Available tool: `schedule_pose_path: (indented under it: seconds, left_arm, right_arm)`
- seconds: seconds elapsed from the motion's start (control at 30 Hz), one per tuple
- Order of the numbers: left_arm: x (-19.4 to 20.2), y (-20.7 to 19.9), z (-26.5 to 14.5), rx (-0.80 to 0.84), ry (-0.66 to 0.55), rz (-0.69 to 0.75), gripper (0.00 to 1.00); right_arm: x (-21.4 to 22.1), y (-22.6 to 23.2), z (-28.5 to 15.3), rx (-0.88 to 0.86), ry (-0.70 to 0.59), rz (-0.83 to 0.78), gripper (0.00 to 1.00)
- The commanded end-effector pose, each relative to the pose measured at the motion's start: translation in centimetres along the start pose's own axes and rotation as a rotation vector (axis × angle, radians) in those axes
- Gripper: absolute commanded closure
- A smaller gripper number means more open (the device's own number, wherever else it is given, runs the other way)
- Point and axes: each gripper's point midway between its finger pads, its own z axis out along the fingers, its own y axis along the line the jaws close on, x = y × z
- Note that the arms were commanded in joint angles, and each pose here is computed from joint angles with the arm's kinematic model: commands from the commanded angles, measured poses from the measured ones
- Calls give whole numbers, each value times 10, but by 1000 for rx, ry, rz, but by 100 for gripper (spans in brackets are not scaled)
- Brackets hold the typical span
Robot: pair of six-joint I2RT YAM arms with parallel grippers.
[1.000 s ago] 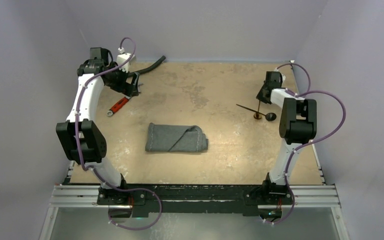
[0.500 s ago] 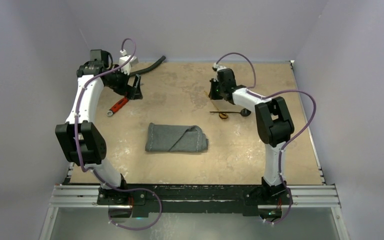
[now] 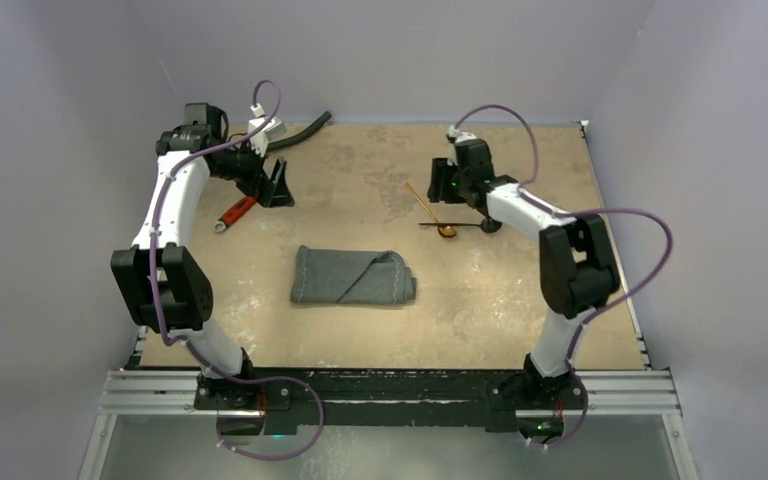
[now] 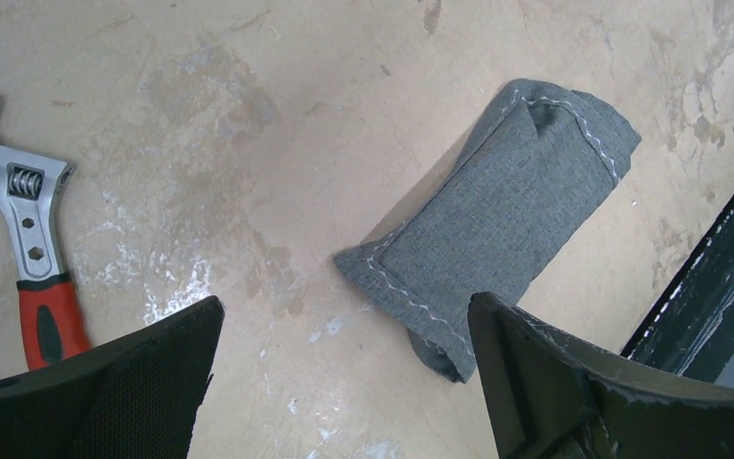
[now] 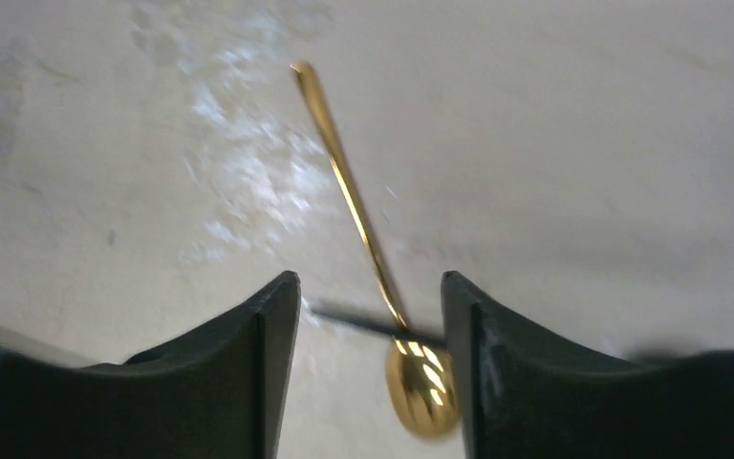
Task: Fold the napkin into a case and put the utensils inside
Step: Move the spoon to the center of the board, then pick up the spoon from the center of the board.
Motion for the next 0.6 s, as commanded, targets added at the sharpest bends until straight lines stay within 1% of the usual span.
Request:
schedule_pose_path:
  seconds: [0.0,0.03,0.07,0.2,0.37,0.57]
  left_arm:
    - [-7,-8,-5,8,-31,53,1]
    - [-7,-8,-6,5,-32,59,1]
    - [-8,-8,-6,3,-35,66,1]
    - [-10,-10,-8,-4,-42,79,1]
    - [-6,-10,-11,-26,-33,87,2]
    - [-6,-6,-12,-50,-33,95,1]
  right_arm:
    - [12,-42,-61,107,-13,307,27]
    - [17,-43,-70,107,-21,349,5]
    - [23,-45,-76,109,-25,374,2]
    - [38,-54,-85,130,5,448,1]
    - [59,-48,-67,76,117,560,1]
    - [76,-48,-53,94,131,721,1]
